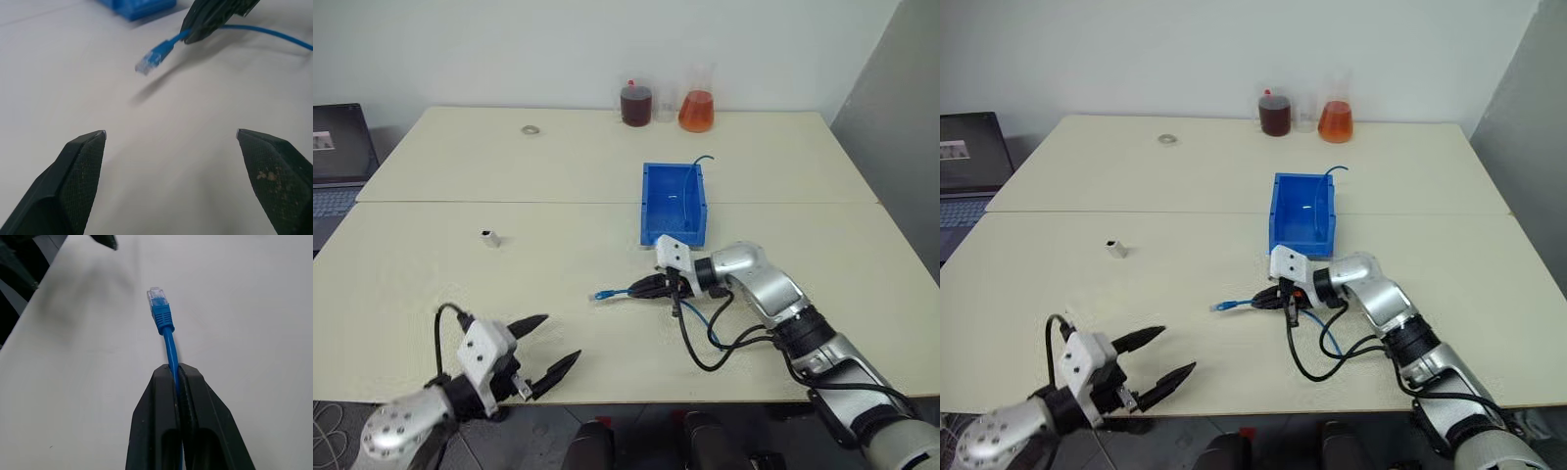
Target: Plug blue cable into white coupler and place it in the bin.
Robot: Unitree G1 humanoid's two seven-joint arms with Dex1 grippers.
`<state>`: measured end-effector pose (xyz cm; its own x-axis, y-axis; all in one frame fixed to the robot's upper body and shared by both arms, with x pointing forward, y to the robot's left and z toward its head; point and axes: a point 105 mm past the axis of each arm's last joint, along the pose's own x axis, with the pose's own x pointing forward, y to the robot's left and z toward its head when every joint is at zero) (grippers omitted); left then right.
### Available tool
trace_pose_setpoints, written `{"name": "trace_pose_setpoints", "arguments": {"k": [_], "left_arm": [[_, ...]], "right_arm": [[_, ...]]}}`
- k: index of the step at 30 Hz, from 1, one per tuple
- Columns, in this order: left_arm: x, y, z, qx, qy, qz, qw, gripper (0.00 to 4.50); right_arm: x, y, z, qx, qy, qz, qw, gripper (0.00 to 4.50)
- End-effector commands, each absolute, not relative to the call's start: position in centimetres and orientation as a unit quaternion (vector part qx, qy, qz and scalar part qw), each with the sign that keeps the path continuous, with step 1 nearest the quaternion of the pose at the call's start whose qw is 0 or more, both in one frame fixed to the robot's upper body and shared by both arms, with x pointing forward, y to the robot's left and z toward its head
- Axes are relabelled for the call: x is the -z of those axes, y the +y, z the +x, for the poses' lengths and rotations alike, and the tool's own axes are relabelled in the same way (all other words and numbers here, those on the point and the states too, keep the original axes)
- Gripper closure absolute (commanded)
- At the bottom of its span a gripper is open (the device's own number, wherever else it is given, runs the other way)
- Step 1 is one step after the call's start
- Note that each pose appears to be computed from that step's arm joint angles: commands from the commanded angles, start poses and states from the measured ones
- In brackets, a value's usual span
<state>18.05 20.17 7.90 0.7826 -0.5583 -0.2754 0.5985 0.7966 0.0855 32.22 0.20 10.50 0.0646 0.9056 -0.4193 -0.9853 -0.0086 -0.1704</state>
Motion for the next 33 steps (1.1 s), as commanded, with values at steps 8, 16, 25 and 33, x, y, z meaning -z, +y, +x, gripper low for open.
{"name": "trace_pose_setpoints", "arguments": {"k": [8, 16, 25, 33], "left_arm": [[-7.9, 20.5, 18.9, 0.208, 0.073, 0.085, 0.972, 0.00], [-7.4, 19.3, 18.7, 0.223, 0.080, 0.073, 0.969, 0.00], [-7.8, 19.5, 19.7, 0.229, 0.082, 0.069, 0.967, 0.00], [-9.3, 19.8, 21.3, 0.314, 0.085, 0.104, 0.940, 0.00]], "right_arm": [[-10.0, 1.8, 33.1, -0.675, 0.080, -0.238, 0.693, 4.42], [-9.6, 2.3, 32.4, -0.679, 0.076, -0.234, 0.692, 3.56], [-10.9, 1.0, 31.8, -0.676, 0.073, -0.203, 0.705, 1.16], [-14.5, -3.9, 29.7, -0.667, 0.088, -0.168, 0.720, 0.03]]}}
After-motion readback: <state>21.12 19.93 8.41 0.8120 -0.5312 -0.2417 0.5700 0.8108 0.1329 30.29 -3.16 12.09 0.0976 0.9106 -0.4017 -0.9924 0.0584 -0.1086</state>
